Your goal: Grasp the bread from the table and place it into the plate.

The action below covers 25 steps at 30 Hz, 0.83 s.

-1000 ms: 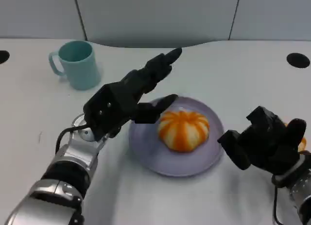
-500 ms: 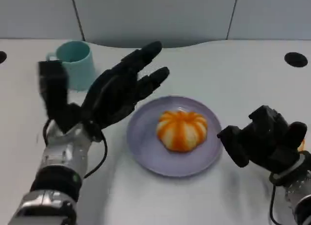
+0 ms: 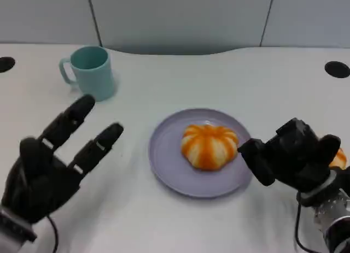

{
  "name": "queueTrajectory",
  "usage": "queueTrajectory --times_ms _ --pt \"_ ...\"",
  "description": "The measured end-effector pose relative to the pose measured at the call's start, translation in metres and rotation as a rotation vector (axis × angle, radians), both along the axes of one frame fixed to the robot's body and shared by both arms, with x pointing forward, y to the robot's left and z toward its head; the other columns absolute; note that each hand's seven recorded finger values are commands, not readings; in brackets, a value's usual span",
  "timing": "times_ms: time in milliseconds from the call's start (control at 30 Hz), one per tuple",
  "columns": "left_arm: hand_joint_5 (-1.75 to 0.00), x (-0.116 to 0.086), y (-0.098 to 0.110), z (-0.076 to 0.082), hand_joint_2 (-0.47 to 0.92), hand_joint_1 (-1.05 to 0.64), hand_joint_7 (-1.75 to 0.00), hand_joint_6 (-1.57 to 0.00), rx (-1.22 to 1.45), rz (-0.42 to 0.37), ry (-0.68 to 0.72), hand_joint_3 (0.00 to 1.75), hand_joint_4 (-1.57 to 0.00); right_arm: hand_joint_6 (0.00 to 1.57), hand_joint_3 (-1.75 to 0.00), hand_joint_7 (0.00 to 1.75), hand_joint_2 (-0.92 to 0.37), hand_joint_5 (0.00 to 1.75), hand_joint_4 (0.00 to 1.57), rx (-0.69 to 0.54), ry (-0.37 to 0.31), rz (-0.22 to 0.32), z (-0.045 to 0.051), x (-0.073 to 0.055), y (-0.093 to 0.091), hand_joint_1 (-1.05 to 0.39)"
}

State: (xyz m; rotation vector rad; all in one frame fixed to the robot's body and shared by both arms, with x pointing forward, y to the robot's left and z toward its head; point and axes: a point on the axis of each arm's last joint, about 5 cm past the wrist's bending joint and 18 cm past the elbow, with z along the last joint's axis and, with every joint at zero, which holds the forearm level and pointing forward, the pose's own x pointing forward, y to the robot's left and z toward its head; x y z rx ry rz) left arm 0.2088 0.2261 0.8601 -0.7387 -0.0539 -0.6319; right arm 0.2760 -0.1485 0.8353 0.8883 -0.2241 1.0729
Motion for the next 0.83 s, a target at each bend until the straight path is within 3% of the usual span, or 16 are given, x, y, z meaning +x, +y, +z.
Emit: queueTrajectory --times_ms 100,300,367,500,633,700,833 --pt "-0.68 -0.013 0.005 -0.014 0.92 -1.05 -0.09 -0.24 -0.021 0.034 0.019 0.61 -0.06 1.07 -0.3 0.93 -0.92 1.66 0.98 -0.01 -0.008 -0.017 -0.0003 -0.001 -0.002 -0.56" --pt "-0.74 -0.034 0.007 -0.039 0.92 -1.05 -0.14 -0.36 -0.038 0.105 0.09 0.64 -0.09 0.98 -0.32 1.04 -0.92 1.69 0.95 0.012 -0.009 -0.05 -0.0019 -0.002 -0.004 -0.54" --pt "-0.74 -0.034 0.006 -0.042 0.92 -1.05 -0.14 -0.38 -0.044 0.101 0.089 0.63 -0.1 1.0 -0.31 0.96 -0.92 1.56 1.0 0.015 -0.005 -0.045 -0.0031 -0.003 -0.003 -0.55" --pt "-0.73 -0.03 0.004 -0.045 0.92 -1.05 -0.13 -0.38 -0.05 0.096 0.073 0.62 -0.12 1.06 -0.28 0.91 -0.92 1.51 1.04 0.025 0.028 0.009 -0.0064 -0.005 -0.003 -0.57" --pt "-0.61 -0.031 0.003 -0.054 0.92 -1.04 -0.07 -0.36 -0.069 0.064 0.057 0.59 -0.19 1.12 -0.24 0.89 -0.92 1.48 1.09 -0.008 0.045 0.017 -0.0056 -0.005 -0.007 -0.56" --pt "-0.56 -0.031 0.002 -0.057 0.92 -1.05 -0.06 -0.39 -0.083 0.044 0.058 0.57 -0.24 1.15 -0.19 0.76 -0.92 1.4 1.1 -0.005 0.066 0.023 -0.006 -0.005 -0.007 -0.53" --pt "-0.55 -0.031 0.0 -0.058 0.92 -1.05 -0.06 -0.41 -0.103 0.022 0.067 0.56 -0.27 1.12 -0.27 0.78 -0.92 1.53 1.04 0.01 0.084 0.011 -0.0078 -0.006 -0.007 -0.55"
